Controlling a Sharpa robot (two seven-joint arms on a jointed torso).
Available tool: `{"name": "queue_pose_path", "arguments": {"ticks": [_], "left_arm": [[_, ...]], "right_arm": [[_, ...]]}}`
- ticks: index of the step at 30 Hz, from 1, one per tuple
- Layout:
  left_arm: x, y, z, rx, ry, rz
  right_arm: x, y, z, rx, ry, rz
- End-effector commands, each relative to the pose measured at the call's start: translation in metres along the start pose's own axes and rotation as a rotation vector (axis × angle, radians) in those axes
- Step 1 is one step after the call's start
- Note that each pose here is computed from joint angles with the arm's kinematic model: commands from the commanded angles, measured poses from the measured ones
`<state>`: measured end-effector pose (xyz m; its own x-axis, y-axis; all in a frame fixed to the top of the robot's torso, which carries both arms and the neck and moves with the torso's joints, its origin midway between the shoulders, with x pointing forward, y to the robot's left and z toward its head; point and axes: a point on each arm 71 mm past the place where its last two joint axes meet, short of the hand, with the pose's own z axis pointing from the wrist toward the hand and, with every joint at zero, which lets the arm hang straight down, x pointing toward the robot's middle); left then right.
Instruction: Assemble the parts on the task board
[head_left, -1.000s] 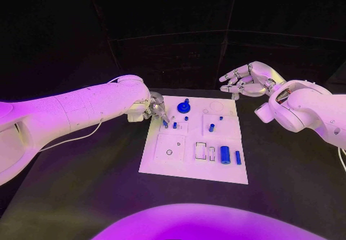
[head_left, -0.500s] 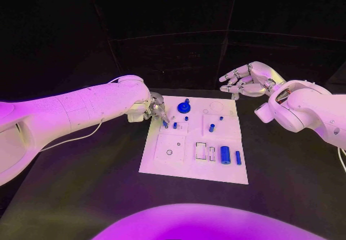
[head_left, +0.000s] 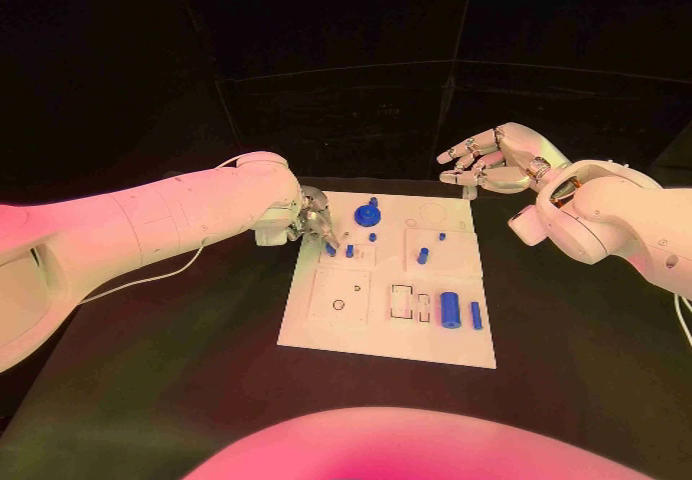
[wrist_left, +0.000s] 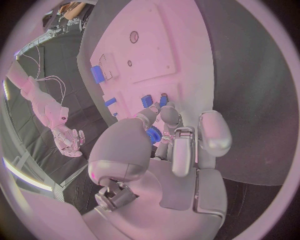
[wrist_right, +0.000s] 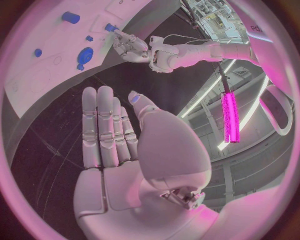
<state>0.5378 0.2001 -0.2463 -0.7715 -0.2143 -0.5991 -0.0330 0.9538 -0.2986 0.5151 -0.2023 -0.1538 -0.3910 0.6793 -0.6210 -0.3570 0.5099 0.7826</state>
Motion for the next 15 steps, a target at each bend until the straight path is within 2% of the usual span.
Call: {"name": "queue_pose_path", "arguments": {"ticks": [1, 15], "left_arm": [[0.0024, 0.0010, 0.0005, -0.009, 0.014, 0.013], [0.0043, 0.0009, 0.0004, -0.014, 0.032, 0.022]], "right_arm": [[-0.0002, 0.0020, 0.0006, -0.014, 0.005, 0.000], [-0.0001, 0.0019, 0.0007, -0.014, 0.007, 0.000]]}}
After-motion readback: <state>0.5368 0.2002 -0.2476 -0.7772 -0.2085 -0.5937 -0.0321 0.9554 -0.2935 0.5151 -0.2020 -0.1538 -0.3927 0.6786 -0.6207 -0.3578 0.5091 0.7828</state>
